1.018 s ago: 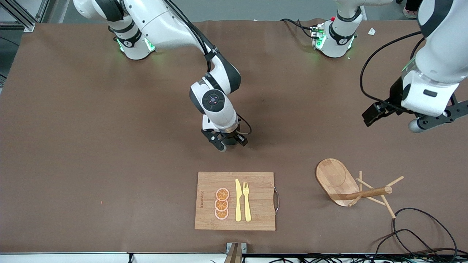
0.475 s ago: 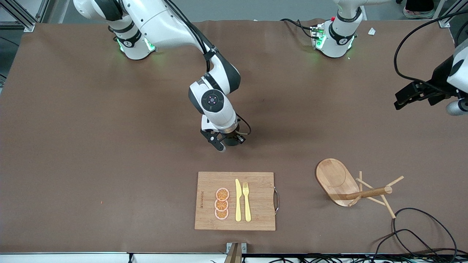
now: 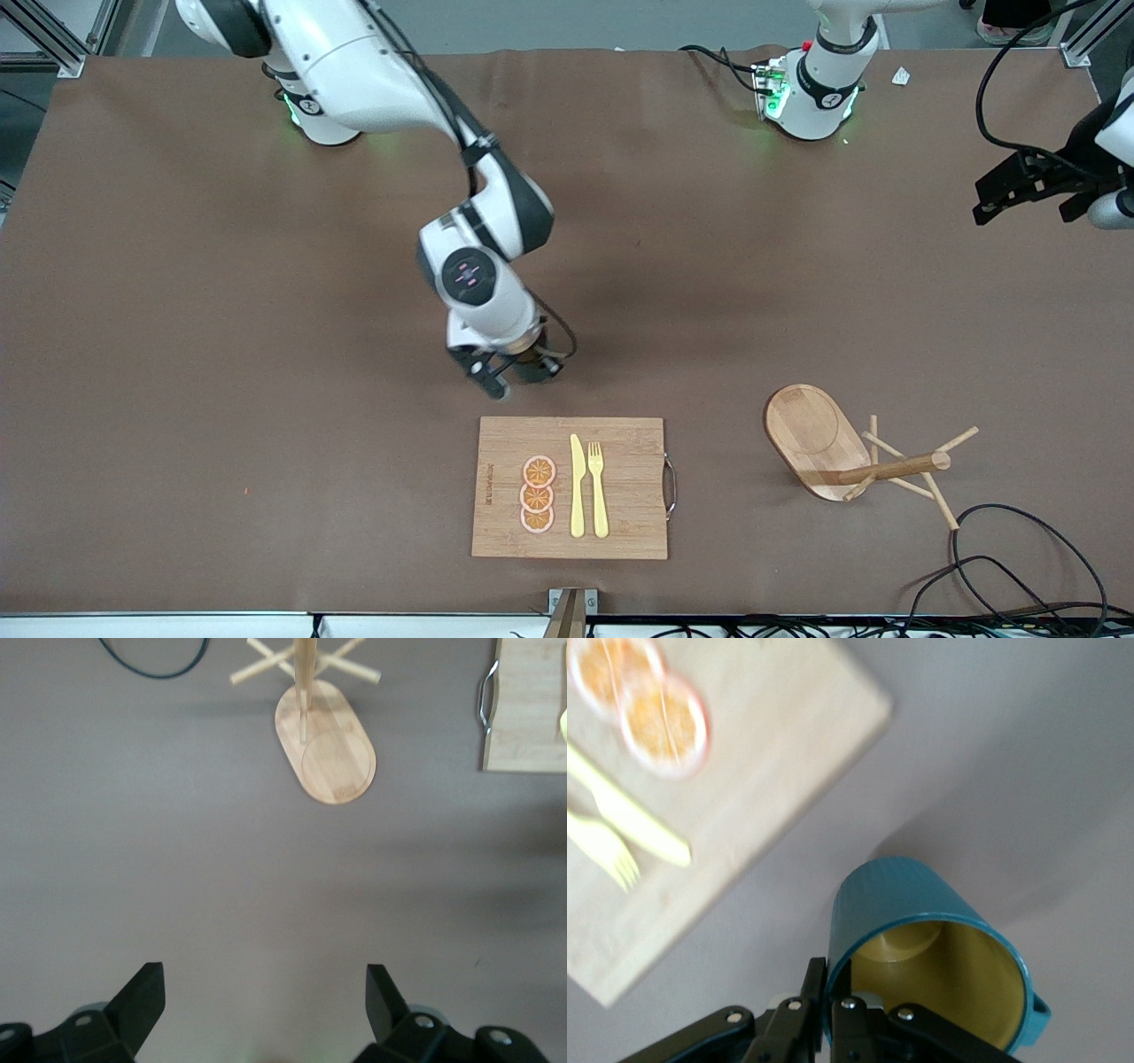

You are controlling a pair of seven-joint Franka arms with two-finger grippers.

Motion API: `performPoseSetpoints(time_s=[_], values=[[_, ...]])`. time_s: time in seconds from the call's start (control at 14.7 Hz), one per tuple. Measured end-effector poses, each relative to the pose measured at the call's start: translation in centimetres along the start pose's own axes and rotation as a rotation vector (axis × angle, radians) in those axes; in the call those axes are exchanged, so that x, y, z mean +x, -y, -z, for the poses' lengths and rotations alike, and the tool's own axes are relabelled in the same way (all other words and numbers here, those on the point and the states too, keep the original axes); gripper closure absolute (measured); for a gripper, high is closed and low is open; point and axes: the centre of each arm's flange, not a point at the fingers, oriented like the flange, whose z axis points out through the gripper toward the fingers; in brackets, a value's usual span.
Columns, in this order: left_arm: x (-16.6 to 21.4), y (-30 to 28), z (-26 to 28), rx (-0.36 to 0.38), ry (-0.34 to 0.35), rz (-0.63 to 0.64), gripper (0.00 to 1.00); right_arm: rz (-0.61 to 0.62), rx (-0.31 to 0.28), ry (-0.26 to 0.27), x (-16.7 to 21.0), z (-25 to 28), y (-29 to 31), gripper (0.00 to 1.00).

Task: Transfer cup from left to right arm and place
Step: 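Carry the teal mug with the right gripper away from the cutting board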

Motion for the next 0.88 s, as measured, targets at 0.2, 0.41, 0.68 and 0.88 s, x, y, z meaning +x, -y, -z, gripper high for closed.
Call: performPoseSetpoints(time_s=[0.2,0.41,0.68,0.88], values=[[-1.3,-0.8,-0.1,-0.001,0.029,-0.015,0.00,0.074,-0.020,0.005,8.9,4.1,-2.3,0.94],[-1.3,-1.1,-0.4,-0.001,0.039,-0.020,0.00,0.197,-0.074,-0.032,17.3,5.6,-6.5,0.94],[-1.3,-1.0,-0.5,-0.001,0.041,-0.018,0.00,0.284,-0.159,-0.070,24.9,6.4,-11.7,0.94],[-1.3,-1.0,-0.5,-0.001,0.040,-0.018,0.00,0.358,-0.209,-0.011,29.3,6.5,-16.1,0.95]])
